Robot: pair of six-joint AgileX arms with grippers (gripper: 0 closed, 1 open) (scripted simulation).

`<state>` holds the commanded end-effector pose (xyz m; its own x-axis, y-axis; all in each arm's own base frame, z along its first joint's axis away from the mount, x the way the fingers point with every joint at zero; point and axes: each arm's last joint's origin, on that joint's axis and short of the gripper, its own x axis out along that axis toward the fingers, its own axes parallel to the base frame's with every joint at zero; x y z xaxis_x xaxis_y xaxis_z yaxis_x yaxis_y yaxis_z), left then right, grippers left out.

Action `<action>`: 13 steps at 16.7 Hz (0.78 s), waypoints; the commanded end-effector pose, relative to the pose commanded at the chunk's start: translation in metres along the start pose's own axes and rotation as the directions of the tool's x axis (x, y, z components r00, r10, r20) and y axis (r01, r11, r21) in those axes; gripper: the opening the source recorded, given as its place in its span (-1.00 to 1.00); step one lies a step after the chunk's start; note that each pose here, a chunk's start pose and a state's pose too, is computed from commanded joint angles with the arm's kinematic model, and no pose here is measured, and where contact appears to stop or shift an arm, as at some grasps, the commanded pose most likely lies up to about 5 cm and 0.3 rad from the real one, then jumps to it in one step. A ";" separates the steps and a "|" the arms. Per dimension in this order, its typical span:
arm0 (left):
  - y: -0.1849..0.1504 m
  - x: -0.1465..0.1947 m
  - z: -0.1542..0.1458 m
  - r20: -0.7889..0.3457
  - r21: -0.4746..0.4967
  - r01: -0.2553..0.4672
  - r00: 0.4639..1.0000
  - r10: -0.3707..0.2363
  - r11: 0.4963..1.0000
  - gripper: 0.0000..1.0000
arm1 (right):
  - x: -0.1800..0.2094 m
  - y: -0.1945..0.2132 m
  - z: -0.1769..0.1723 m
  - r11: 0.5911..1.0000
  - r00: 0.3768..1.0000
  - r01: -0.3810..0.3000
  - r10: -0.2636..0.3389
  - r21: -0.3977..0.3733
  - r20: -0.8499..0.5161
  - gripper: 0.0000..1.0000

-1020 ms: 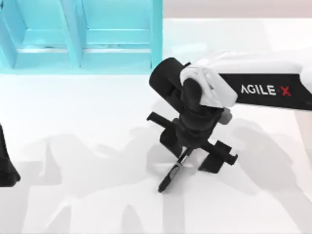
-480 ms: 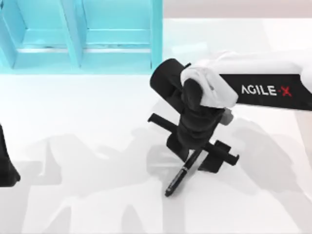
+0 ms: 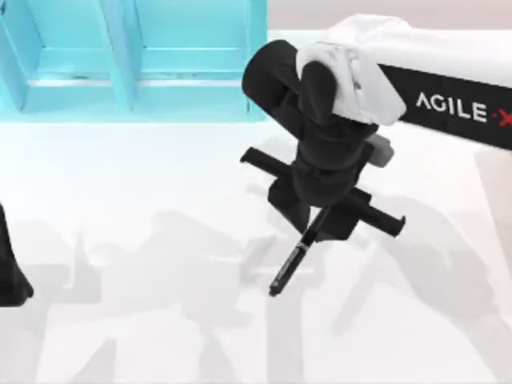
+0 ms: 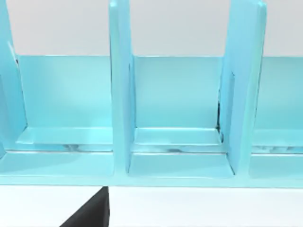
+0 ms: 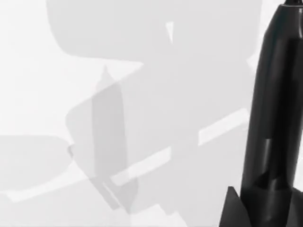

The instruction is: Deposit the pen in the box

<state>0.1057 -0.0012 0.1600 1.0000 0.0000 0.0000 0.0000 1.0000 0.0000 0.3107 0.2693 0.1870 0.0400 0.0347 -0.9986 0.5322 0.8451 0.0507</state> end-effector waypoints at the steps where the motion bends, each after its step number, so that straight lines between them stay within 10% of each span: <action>1: 0.000 0.000 0.000 0.000 0.000 0.000 1.000 0.000 1.000 1.00 | -0.012 0.000 0.000 1.000 1.000 -0.005 0.005 -0.001 0.001 -1.00; 13: 0.000 0.000 0.000 0.000 0.000 0.000 1.000 0.000 1.000 1.00 | -0.034 -0.026 0.059 0.992 1.000 -0.026 0.024 0.121 0.015 -1.00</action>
<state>0.1057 -0.0012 0.1600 1.0000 0.0000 0.0000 0.0000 1.0000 0.0000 0.3455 0.2146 0.2209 0.0661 0.0472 -0.9967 0.6292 0.7733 0.0783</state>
